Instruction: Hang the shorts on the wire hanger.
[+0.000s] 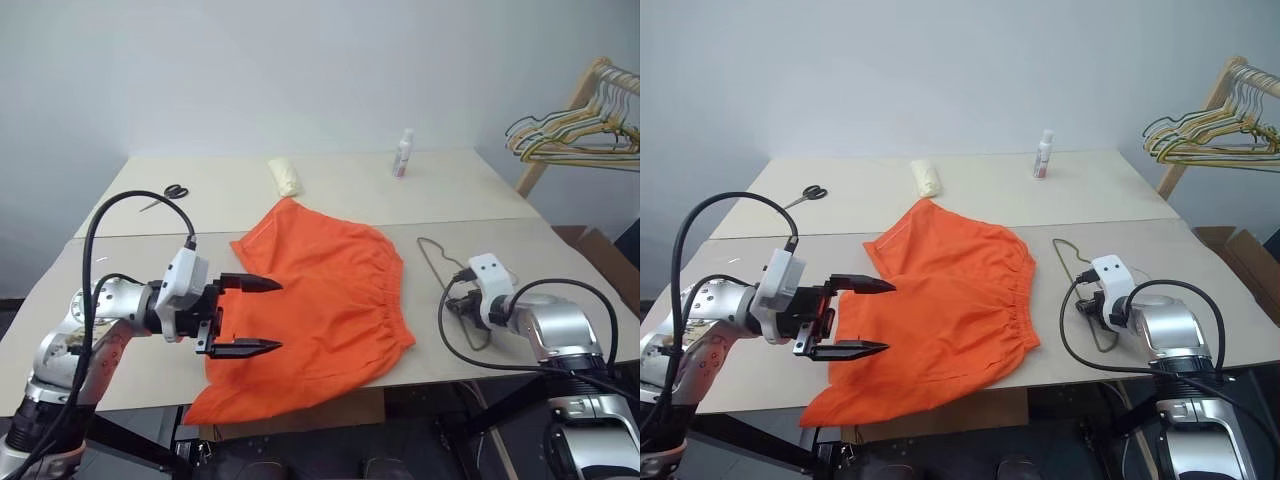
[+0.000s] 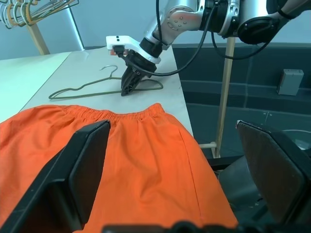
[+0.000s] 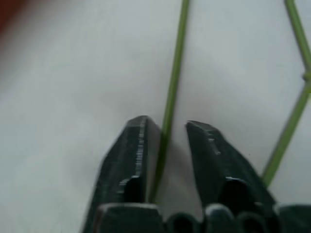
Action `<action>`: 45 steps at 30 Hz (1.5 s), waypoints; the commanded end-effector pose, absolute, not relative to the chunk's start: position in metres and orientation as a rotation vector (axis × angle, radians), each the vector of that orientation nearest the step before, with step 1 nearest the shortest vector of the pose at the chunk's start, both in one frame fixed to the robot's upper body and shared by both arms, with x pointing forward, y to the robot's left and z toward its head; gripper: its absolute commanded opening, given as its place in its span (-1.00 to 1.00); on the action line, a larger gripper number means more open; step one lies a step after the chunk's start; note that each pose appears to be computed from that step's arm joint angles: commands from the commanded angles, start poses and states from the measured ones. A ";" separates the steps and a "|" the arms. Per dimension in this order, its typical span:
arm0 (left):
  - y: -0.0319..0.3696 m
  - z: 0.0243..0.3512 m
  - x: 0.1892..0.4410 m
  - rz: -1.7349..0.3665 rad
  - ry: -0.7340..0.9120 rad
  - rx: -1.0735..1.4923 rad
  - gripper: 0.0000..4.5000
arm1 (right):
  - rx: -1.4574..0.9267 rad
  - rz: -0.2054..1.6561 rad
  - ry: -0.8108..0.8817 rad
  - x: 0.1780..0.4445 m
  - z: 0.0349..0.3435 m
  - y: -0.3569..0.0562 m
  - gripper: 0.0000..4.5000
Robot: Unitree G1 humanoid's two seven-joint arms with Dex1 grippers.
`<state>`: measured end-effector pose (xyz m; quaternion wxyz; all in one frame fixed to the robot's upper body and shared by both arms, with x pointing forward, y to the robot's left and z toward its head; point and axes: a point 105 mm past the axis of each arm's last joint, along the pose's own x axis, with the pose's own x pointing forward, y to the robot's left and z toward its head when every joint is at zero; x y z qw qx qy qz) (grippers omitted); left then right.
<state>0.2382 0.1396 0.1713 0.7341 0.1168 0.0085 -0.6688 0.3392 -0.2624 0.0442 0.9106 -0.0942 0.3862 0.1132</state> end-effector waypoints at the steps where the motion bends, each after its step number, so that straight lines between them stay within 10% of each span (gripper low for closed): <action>1: 0.138 0.178 0.237 -1.472 -0.010 0.316 1.00 | -0.210 0.224 0.903 0.325 0.019 -0.265 -0.98; 9: 0.135 0.177 0.249 -1.383 -0.026 0.316 1.00 | -0.301 0.168 0.737 0.342 0.048 -0.261 -0.98; 19: 0.105 0.191 0.325 -0.955 -0.027 -0.229 1.00 | -0.374 0.350 -0.069 0.346 0.175 -0.172 -0.98; 34: 0.074 0.237 0.335 -0.877 -0.166 -0.554 1.00 | -0.504 0.747 -0.361 0.294 0.187 -0.081 -0.98; 45: 0.072 0.240 0.341 -0.847 -0.180 -0.612 -0.43 | -0.529 0.683 -0.373 0.304 0.185 -0.083 -1.00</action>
